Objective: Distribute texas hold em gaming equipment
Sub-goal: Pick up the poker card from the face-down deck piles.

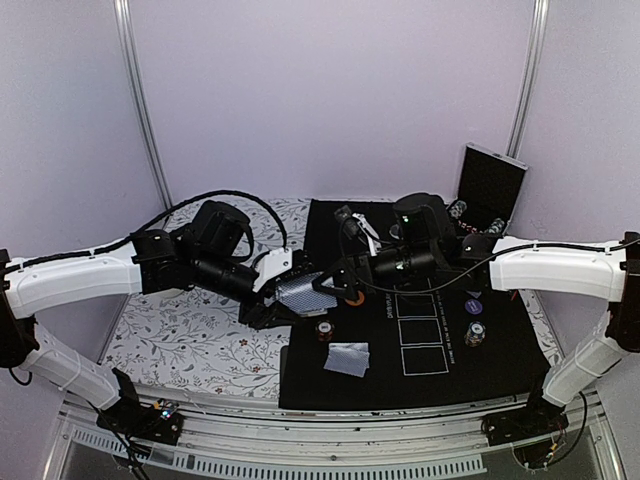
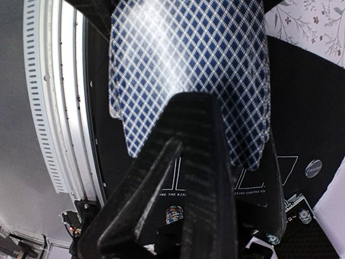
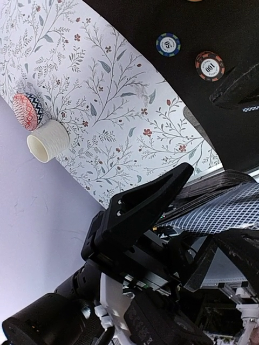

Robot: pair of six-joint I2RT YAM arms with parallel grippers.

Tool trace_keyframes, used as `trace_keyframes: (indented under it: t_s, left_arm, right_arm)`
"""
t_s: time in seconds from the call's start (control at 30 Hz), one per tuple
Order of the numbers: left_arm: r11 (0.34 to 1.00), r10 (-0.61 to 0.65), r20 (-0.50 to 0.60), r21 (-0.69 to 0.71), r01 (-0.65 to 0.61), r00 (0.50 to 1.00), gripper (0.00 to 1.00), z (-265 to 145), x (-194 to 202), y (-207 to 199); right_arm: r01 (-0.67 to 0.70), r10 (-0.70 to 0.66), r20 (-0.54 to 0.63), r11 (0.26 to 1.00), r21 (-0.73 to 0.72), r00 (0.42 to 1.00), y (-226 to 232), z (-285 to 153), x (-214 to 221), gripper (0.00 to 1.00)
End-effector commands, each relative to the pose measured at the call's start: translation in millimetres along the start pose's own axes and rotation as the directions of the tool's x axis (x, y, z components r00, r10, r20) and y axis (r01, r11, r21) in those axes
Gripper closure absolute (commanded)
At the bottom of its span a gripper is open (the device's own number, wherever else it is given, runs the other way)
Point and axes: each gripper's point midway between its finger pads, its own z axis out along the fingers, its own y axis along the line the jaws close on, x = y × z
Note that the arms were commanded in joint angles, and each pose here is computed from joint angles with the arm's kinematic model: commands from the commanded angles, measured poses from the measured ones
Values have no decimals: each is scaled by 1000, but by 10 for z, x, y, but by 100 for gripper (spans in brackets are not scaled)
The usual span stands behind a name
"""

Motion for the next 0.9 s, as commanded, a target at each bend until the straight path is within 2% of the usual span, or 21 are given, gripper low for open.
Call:
trace_keyframes:
  t_s: [0.0,0.17,0.4,0.63,0.87]
  left_arm:
    - [1000,16,18,-18,-16,1000,42,-8,-80,59]
    - [1000,16,19,-22,-16,1000,42,-15,-84,64]
    - [999,19,19,-26,-18,1000,42,-27,-84,62]
    - [999,20,17,-31,-19,1000,42,-29,-76,71]
    - [999,21,14,-32,-20,1000,42,-25,-67,70]
  right_arm:
    - [-8,8,8,1000,25,1000,-19,-36,34,27]
    - [-17,17,5,1000,24,1000,-7,-68,55,38]
    - [-21,21,6,1000,-5,1000,67,-70,28,68]
    - [-24,24,-7,1000,0,1000,95,-63,44,78]
    - [-27,27,-7,999,30,1000,106,-144,39,79]
